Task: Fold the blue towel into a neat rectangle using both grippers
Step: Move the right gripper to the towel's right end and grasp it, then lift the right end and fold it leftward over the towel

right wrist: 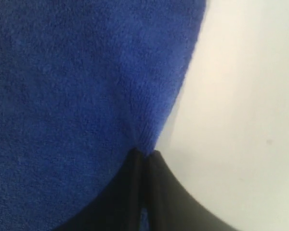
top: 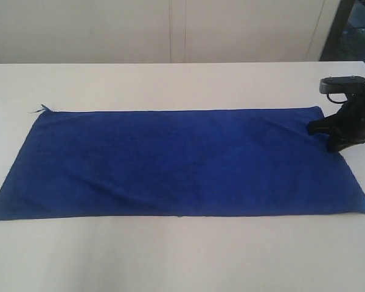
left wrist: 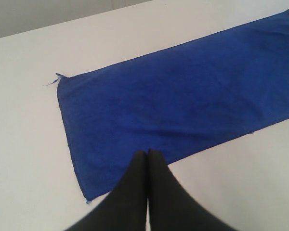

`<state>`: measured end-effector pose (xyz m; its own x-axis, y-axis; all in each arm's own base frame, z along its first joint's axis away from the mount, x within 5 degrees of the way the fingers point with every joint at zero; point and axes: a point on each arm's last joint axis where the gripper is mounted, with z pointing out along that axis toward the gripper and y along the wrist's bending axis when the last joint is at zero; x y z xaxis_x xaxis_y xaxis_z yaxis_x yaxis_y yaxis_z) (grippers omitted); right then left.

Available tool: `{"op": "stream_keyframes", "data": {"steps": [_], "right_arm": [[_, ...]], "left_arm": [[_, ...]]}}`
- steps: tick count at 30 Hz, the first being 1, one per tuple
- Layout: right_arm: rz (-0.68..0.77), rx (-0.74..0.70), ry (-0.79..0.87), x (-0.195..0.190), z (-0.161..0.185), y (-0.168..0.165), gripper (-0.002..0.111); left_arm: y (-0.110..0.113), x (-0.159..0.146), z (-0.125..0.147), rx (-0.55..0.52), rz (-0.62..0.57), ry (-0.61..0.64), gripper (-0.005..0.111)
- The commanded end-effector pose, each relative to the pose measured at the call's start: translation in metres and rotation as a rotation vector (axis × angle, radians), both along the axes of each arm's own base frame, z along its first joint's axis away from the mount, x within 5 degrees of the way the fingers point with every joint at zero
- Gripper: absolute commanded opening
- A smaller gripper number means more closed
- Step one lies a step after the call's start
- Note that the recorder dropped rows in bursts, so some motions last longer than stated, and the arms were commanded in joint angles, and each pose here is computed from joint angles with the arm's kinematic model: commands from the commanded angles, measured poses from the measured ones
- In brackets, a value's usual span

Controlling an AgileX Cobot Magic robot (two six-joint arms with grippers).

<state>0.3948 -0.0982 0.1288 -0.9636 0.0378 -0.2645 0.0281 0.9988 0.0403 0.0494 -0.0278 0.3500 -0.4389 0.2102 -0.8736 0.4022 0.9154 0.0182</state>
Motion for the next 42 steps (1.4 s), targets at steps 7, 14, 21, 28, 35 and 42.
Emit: {"op": "stream_keyframes", "data": {"steps": [7,14,21,28,35,42], "right_arm": [[-0.102,-0.218,0.017,-0.003,0.010,-0.046,0.000],[-0.257,-0.405,-0.065,-0.012,0.049,-0.070,0.000],[-0.259,-0.392,-0.259,-0.018,0.117,-0.048,0.000],[-0.135,-0.386,-0.385,-0.020,0.166,0.013,0.000],[0.039,-0.348,-0.467,-0.022,0.187,0.086,0.000],[0.204,-0.265,-0.554,-0.023,0.208,0.162,0.000]], "left_arm": [[0.000,-0.001,-0.002,-0.001,-0.008,0.005,0.000],[0.000,-0.001,-0.002,-0.001,-0.008,0.005,0.000],[0.000,-0.001,-0.002,-0.001,-0.008,0.005,0.000],[0.000,-0.001,-0.002,-0.001,-0.008,0.005,0.000],[0.000,-0.001,-0.002,-0.001,-0.008,0.005,0.000],[0.000,-0.001,-0.002,-0.001,-0.008,0.005,0.000]]}}
